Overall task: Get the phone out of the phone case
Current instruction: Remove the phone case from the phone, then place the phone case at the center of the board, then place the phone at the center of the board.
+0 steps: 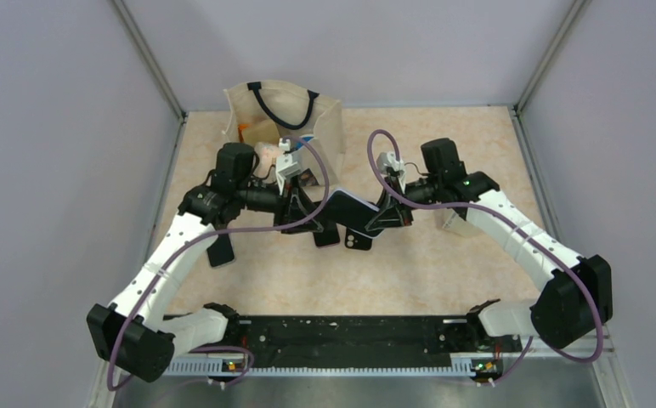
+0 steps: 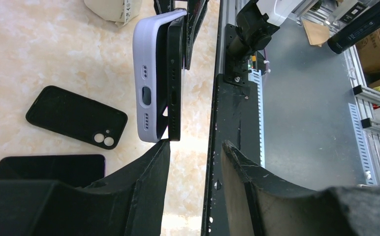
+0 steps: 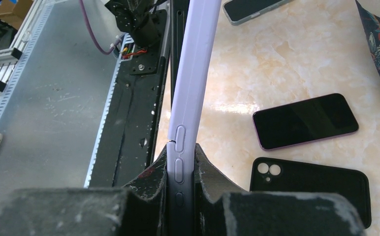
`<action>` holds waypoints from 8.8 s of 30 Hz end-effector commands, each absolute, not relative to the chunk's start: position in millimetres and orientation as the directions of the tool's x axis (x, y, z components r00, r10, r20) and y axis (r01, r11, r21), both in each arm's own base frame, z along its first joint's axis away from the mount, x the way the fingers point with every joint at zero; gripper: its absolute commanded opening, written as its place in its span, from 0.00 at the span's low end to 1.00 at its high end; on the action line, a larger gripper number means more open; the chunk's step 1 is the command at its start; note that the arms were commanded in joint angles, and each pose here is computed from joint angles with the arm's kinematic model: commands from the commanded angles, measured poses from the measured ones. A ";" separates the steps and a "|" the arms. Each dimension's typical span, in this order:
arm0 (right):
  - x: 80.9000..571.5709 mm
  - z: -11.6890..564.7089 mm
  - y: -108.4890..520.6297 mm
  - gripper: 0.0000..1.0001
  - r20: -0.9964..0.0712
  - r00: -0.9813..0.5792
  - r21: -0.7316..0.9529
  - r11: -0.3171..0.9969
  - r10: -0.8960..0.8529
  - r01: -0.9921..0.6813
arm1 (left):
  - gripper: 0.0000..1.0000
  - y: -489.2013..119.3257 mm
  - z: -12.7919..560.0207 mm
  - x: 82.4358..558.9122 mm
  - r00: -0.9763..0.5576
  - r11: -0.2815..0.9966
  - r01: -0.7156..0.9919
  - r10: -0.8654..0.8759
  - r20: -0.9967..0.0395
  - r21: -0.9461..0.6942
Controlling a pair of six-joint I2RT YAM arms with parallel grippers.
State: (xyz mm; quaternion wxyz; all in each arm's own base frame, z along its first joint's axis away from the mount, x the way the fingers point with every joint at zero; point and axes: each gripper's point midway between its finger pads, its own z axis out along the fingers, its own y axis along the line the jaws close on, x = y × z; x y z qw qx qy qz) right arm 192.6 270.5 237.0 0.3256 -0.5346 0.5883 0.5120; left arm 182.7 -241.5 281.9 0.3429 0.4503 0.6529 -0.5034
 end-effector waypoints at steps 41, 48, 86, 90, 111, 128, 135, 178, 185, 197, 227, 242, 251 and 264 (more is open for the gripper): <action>180.9 270.9 278.1 0.00 -0.978 -0.154 0.180 -0.195 -0.141 -0.964 | 0.16 -297.6 274.2 216.7 -0.301 0.088 0.952 0.116 -0.946 -0.292; 189.3 266.2 274.8 0.20 -0.981 -0.127 0.144 -0.114 -0.147 -0.983 | 0.00 -290.1 266.0 208.4 -0.222 0.057 0.975 0.191 -0.956 -0.215; 245.1 256.8 302.4 0.51 -0.965 -0.208 0.198 0.078 -0.157 -0.977 | 0.00 -311.7 235.1 214.6 -0.030 0.099 0.995 0.448 -0.893 0.016; 245.9 246.9 301.0 0.48 -0.955 -0.237 0.223 0.094 -0.177 -0.970 | 0.00 -310.9 235.7 212.7 -0.028 0.096 0.995 0.445 -0.895 0.016; 227.8 195.0 312.4 0.46 -0.927 -0.259 0.251 0.064 -0.270 -0.966 | 0.00 -314.4 247.6 220.9 0.007 0.119 0.991 0.411 -0.912 0.061; 268.9 177.6 280.0 0.00 -0.909 -0.357 0.291 0.286 -0.213 -0.913 | 0.00 -294.7 235.9 200.3 0.074 0.068 0.991 0.435 -0.897 0.115; 315.4 160.8 222.5 0.00 -0.858 -0.511 0.410 0.547 -0.039 -0.730 | 0.00 -279.5 237.8 183.3 0.106 0.010 0.992 0.481 -0.871 0.126; 372.8 104.3 149.6 0.81 -0.739 -0.673 0.383 0.803 -0.030 -0.457 | 0.00 -259.0 236.2 186.9 0.114 0.104 0.976 0.509 -0.853 0.193; 338.1 167.5 194.5 0.81 -0.877 -0.472 0.336 0.589 -0.090 -0.735 | 0.00 -256.2 246.4 207.3 0.103 0.199 0.952 0.505 -0.857 0.232; 214.3 224.8 243.9 0.81 -0.980 -0.102 0.089 0.083 -0.170 -0.993 | 0.00 -263.6 250.0 217.6 0.069 0.186 0.968 0.448 -0.891 0.168; 192.4 205.9 297.4 0.00 -0.952 -0.178 0.212 -0.118 -0.249 -0.970 | 0.00 -302.5 254.6 209.8 -0.052 0.067 0.997 0.327 -0.943 -0.031; 256.2 173.5 220.7 0.00 -0.867 -0.494 0.466 0.249 -0.062 -0.849 | 0.61 -275.1 265.1 266.3 -0.053 0.413 0.905 0.338 -0.940 0.097; 294.6 139.2 171.7 0.00 -0.764 -0.644 0.592 0.439 0.039 -0.676 | 0.62 -274.6 267.1 260.4 -0.057 0.403 0.911 0.323 -0.945 0.083; 321.7 97.2 117.9 0.00 -0.688 -0.722 0.570 0.669 0.070 -0.478 | 0.61 -274.3 268.5 256.0 -0.054 0.393 0.916 0.317 -0.947 0.079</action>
